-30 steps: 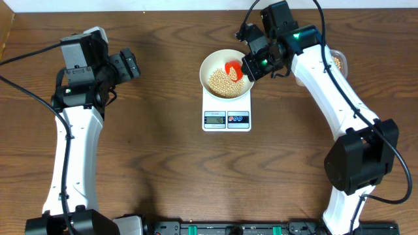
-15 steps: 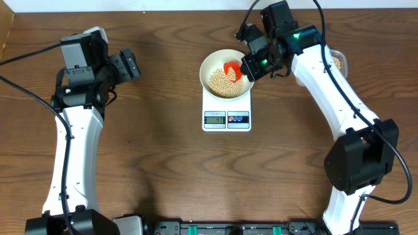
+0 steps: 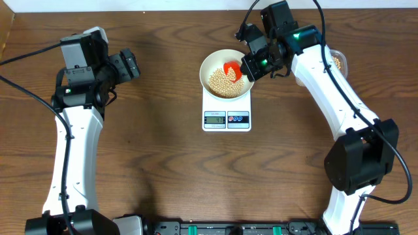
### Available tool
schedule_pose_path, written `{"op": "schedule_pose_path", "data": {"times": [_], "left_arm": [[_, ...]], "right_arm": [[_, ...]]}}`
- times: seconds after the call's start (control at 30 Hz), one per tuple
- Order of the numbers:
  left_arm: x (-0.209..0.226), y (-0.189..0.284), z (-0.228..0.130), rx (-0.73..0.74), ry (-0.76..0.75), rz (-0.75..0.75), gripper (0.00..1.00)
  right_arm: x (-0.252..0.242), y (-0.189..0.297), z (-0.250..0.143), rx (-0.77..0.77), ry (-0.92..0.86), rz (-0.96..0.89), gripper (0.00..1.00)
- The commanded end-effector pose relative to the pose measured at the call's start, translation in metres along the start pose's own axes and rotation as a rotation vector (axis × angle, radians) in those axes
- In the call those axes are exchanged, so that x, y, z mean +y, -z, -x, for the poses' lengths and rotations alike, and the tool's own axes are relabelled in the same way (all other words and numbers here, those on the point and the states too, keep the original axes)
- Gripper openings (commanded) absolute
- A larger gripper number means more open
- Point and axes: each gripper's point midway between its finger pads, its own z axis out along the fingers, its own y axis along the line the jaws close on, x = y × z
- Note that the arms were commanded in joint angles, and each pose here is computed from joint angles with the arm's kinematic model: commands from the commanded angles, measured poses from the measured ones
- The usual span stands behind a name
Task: Scoop item into bowl and weigh 50g on scale
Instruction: 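Tip the scoop and pour beads into the bowl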
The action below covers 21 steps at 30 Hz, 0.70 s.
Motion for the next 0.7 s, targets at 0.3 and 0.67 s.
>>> {"op": "schedule_pose_path", "data": {"times": [0.3,0.67], "left_arm": [[0.0015,0.0024,0.004,-0.01,-0.013,0.009,0.91],[0.0015,0.0024,0.004,-0.01,-0.013,0.009,0.91]], "right_arm": [[0.0088,0.0035,0.0091,-0.024,0.087,0.014,0.01],[0.0081,0.0035,0.0094,-0.025,0.127,0.01,0.01]]}}
